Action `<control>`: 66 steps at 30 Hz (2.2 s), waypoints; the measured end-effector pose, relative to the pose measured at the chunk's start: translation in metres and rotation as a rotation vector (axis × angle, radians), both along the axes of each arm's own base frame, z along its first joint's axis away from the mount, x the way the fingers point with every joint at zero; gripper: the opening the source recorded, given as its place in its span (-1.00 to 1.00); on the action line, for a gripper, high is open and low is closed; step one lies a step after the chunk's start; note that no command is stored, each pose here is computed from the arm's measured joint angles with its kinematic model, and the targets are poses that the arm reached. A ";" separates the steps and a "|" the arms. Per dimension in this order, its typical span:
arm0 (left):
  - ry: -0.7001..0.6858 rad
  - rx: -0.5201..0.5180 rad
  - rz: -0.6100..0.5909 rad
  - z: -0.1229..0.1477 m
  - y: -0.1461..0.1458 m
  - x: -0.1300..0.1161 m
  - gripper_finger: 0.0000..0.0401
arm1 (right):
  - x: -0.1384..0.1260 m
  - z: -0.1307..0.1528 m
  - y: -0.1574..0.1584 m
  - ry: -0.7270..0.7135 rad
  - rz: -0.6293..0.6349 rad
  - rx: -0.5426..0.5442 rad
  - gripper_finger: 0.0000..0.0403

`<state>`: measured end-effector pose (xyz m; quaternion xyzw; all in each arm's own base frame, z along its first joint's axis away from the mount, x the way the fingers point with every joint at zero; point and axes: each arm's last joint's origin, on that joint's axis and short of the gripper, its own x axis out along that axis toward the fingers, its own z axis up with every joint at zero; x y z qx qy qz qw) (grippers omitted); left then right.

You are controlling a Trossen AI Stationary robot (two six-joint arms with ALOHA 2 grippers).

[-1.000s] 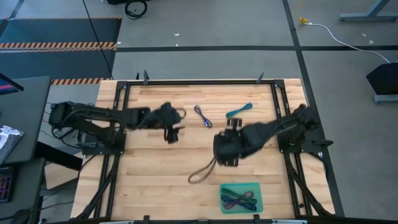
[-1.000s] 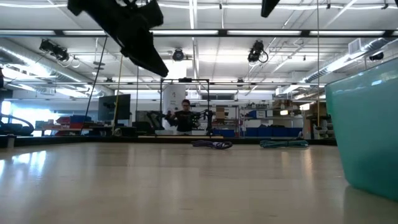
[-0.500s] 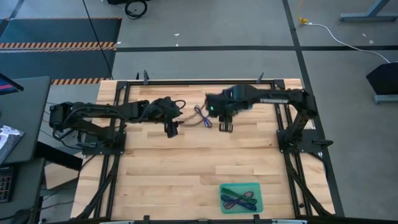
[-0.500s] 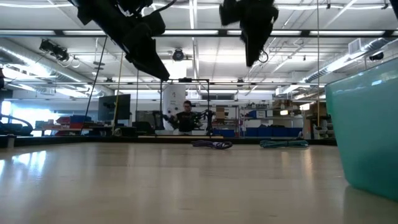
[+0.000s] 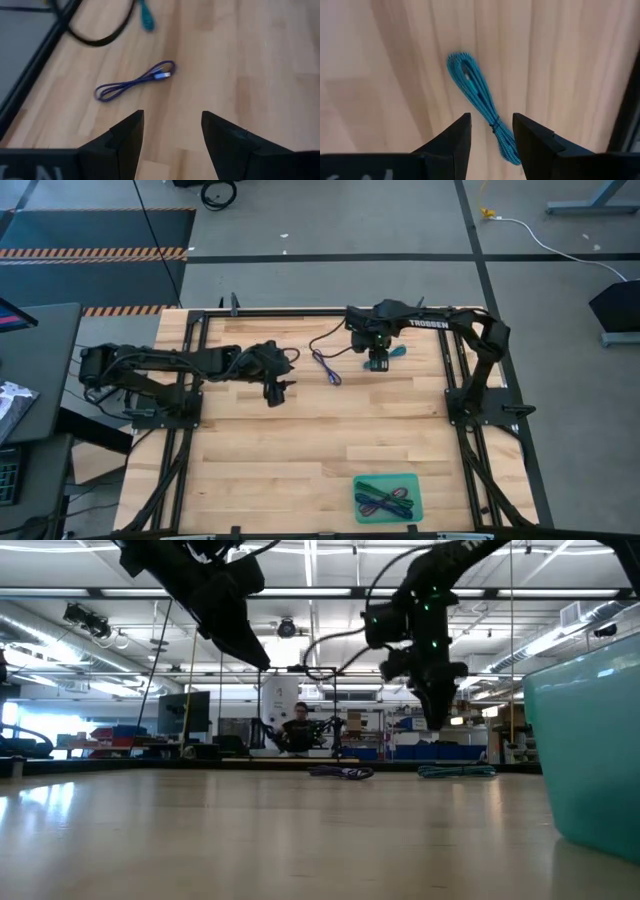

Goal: Pick and place USB-C Cables
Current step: Put the light blue charger cable into the blue bin

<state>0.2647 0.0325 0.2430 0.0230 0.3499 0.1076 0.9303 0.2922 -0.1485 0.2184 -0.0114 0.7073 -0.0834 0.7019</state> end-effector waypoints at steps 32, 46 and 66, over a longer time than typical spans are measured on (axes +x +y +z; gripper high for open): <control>-0.035 0.007 -0.173 0.003 -0.045 0.004 -0.06 | 0.017 -0.060 0.012 0.026 0.106 0.029 -0.25; -0.030 0.009 -0.175 0.002 -0.045 0.004 -0.06 | 0.020 -0.071 0.009 0.068 0.065 -0.043 -0.53; 0.027 0.007 -0.173 -0.002 -0.044 0.000 -0.06 | 0.019 0.027 0.080 0.014 -0.093 -0.031 -0.97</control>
